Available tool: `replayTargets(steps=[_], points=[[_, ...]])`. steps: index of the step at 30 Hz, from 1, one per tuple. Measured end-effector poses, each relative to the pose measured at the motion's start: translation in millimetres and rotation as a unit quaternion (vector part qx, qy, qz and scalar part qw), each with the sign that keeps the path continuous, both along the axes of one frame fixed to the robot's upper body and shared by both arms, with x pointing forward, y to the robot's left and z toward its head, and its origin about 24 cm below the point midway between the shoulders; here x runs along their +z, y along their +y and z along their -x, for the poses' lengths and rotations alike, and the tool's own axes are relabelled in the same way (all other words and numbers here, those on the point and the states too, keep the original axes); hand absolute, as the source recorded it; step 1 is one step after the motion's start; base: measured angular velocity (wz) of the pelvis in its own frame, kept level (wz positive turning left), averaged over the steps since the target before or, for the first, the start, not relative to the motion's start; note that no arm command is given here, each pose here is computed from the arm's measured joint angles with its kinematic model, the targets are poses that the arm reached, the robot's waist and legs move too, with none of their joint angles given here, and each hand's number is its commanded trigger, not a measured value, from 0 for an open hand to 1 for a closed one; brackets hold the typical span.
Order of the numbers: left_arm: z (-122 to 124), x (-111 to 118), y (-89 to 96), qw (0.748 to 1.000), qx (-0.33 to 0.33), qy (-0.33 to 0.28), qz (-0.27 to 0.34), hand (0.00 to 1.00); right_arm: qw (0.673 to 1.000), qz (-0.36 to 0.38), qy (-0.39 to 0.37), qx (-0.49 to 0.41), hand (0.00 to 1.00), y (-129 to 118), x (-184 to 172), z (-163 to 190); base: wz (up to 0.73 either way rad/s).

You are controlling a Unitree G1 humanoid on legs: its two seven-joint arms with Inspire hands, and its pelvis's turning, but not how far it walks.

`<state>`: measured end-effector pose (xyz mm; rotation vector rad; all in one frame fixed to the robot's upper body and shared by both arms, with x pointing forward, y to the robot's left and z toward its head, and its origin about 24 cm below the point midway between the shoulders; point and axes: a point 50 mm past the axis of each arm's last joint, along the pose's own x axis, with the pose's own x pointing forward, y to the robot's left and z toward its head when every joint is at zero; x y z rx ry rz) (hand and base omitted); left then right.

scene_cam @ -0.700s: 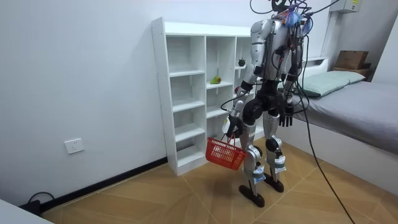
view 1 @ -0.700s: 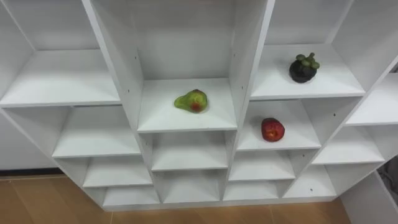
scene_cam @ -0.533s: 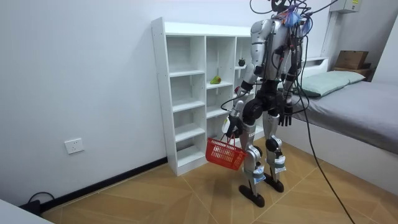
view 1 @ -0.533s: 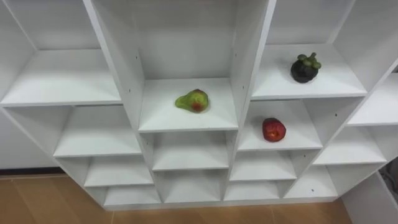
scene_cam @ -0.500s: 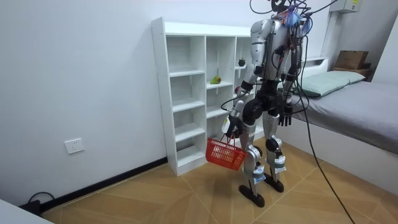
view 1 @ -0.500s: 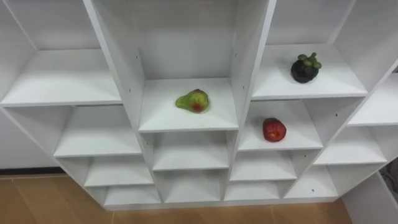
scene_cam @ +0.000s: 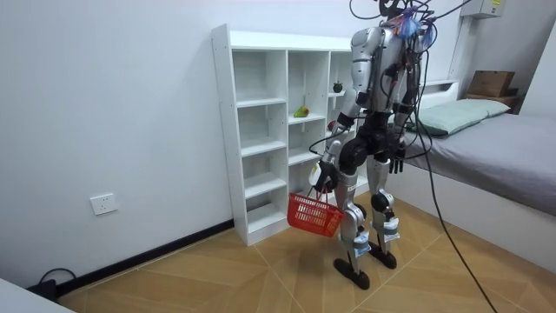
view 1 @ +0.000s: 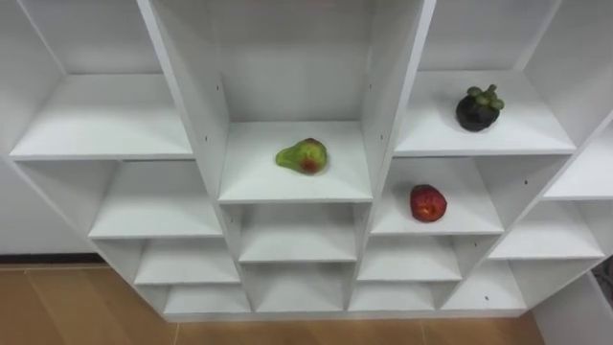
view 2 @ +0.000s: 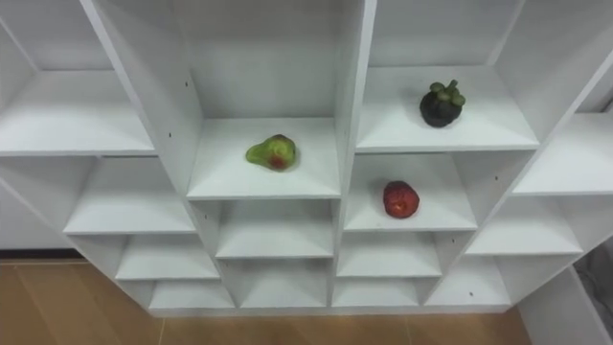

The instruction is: Collect fruits from the closet

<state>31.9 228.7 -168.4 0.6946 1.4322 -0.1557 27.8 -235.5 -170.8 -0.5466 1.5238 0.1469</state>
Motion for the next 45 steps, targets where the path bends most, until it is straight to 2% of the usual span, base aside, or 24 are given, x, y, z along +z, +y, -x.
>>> replayTargets(steps=[10, 21, 38, 45], points=[[-1, 1, 2.4, 1.000, 0.021, -0.015, -0.015, 1.00, 1.000, 0.005, -0.007, -0.030, 0.00, 0, 0, 3, 0.00], [5, 2, 10.1, 0.993, 0.106, -0.043, -0.034, 1.00, 0.999, 0.018, -0.002, -0.042, 0.00, -3, 0, 12, 0.00], [3, 6, 16.4, 0.949, 0.274, -0.130, -0.085, 1.00, 0.996, 0.037, -0.018, -0.081, 0.00, -6, 1, 12, 0.00], [7, 6, 16.6, 0.937, 0.309, -0.135, -0.086, 1.00, 0.992, 0.039, -0.025, -0.120, 0.00, -6, 1, 13, 0.00]])
